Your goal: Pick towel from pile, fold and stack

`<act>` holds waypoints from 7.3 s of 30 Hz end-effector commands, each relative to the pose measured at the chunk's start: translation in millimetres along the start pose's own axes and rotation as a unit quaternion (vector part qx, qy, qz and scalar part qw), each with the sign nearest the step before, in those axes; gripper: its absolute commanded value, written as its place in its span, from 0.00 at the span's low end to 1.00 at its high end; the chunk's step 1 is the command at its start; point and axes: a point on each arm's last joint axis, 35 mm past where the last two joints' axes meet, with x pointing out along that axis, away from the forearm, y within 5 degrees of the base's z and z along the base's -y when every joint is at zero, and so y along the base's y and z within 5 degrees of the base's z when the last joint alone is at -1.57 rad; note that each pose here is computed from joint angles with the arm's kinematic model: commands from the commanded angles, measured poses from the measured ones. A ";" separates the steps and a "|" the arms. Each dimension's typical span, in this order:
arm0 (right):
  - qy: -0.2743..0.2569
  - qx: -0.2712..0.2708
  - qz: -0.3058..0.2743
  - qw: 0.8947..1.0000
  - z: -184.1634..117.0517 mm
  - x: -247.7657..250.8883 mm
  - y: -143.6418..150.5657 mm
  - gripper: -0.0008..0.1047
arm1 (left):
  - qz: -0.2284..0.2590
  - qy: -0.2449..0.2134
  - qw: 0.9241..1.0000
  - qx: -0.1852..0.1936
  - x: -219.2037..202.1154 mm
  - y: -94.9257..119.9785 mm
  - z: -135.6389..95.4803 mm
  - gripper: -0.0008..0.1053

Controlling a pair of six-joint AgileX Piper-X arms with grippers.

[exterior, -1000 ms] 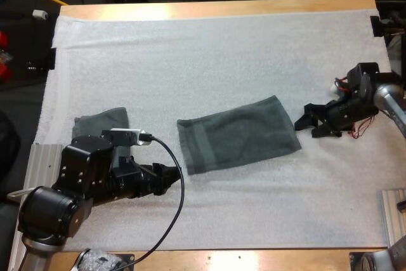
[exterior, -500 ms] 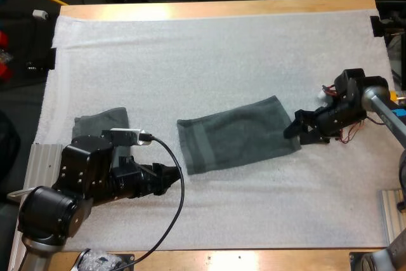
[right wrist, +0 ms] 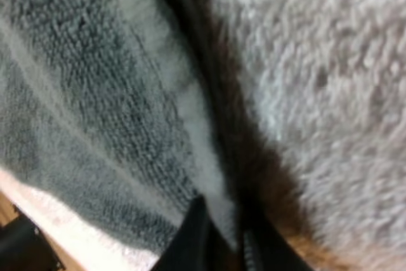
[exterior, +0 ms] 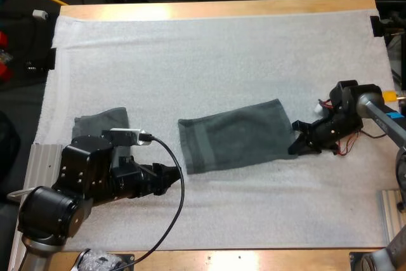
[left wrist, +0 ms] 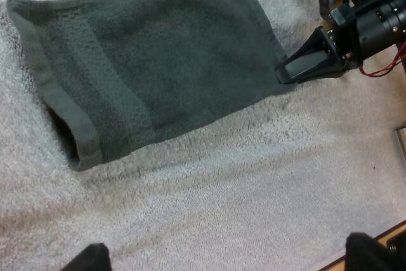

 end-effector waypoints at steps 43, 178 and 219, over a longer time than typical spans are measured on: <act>0.002 -0.248 -0.364 0.898 -54.6 37.5 181.3 0.01 | -0.004 0.008 1.000 0.022 -1.0 -0.6 -2.2 0.66; -0.304 -0.249 -0.220 0.893 -236.1 -137.6 244.5 0.61 | -0.067 0.163 0.983 -0.061 257.3 40.8 24.1 0.68; -0.304 -0.249 -0.220 0.893 -236.1 -137.6 244.5 0.61 | -0.078 0.235 0.965 -0.091 312.5 -7.0 13.1 0.01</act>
